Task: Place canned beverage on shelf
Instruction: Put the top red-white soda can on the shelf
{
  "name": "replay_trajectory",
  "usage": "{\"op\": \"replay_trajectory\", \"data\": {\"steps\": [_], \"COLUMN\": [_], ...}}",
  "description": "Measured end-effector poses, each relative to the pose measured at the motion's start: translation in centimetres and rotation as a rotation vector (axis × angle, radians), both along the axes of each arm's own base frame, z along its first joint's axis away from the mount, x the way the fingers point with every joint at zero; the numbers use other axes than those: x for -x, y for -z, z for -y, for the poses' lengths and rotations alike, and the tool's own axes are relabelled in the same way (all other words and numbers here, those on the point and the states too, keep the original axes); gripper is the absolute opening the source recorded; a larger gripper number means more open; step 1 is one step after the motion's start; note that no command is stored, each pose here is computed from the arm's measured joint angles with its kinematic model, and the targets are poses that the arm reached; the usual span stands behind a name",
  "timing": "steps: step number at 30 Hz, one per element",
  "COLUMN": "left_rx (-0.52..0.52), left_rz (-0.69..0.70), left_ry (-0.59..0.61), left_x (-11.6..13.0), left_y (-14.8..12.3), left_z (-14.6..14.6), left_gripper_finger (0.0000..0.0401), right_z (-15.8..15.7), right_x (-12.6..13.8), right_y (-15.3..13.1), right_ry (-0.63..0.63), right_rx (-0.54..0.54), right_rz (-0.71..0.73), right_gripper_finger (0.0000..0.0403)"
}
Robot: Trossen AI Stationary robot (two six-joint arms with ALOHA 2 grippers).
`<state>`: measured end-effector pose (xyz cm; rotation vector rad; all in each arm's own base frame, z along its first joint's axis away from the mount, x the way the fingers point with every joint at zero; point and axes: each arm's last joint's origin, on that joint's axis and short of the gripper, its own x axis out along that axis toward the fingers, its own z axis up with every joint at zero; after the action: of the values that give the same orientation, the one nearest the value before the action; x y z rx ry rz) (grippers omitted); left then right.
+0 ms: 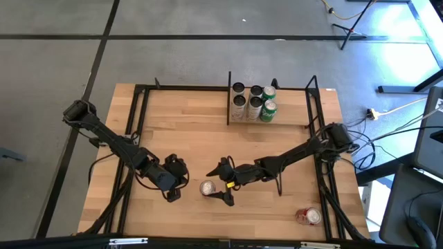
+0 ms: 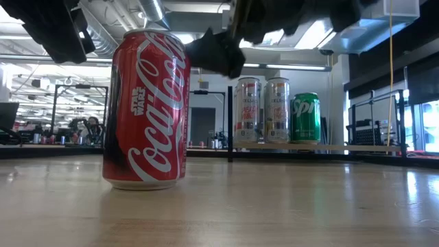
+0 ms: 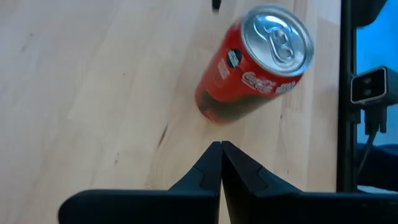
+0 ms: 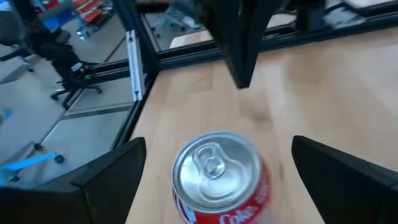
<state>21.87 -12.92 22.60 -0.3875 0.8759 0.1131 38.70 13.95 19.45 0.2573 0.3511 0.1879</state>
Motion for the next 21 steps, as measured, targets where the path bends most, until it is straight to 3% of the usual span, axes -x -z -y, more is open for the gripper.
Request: {"op": "replay_trajectory", "data": {"steps": [17,21], "left_rx": [0.001,0.003], "left_rz": [-0.030,-0.033], "left_ry": [0.011,0.013], "left_x": [0.1,0.1], "left_y": [0.2,0.2], "left_z": [-0.1,-0.1], "left_gripper_finger": [0.0003,0.0003], "right_z": [-0.8,-1.0], "right_x": [-0.6,-1.0], "right_y": [3.4,4.2], "right_ry": [-0.010,-0.026], "right_rx": [0.026,0.057], "right_rz": [-0.054,-0.007], "right_gripper_finger": [0.0392,0.0392]}}
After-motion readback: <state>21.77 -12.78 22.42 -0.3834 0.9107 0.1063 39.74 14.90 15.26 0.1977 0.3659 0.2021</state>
